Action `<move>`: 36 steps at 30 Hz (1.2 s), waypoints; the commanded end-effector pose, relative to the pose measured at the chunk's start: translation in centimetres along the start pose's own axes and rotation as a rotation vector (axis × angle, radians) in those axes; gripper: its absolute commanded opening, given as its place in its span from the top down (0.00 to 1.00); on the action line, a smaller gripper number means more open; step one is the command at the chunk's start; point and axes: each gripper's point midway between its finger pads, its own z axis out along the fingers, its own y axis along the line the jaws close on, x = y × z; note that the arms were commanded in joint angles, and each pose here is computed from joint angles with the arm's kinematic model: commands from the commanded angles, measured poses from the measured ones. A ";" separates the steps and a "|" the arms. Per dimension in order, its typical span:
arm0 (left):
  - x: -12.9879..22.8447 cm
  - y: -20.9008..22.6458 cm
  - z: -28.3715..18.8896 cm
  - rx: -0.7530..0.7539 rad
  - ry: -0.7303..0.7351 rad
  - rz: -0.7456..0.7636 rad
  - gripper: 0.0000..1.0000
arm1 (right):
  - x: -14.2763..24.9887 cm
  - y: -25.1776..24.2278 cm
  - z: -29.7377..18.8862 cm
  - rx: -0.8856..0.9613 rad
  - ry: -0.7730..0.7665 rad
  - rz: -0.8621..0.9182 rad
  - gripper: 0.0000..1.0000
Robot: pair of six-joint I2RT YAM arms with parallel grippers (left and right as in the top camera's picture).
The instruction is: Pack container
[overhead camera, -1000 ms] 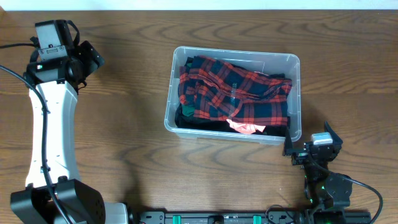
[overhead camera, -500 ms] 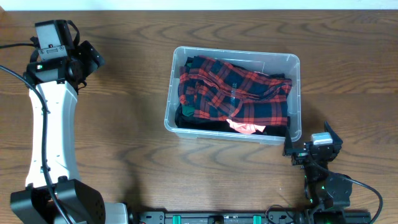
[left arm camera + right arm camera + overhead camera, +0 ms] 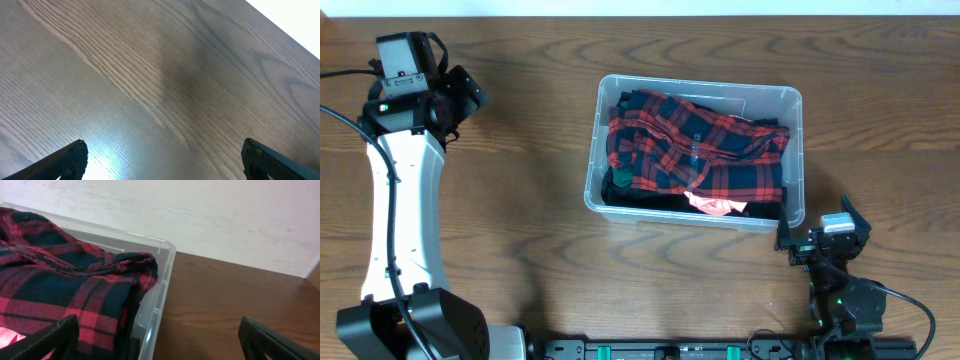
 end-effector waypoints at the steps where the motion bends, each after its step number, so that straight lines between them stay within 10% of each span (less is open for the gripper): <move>1: -0.2 0.3 -0.1 -0.014 -0.009 0.000 0.02 | 0.1 -0.2 0.0 0.009 0.000 -0.010 0.01; 23: 12.1 4.7 -0.1 -0.085 0.208 0.061 0.02 | 0.0 -0.2 0.0 0.009 0.000 -0.010 0.01; 36: 21.0 8.3 3.5 -0.036 0.102 -0.210 0.02 | 0.0 -0.2 0.0 0.009 0.000 -0.009 0.01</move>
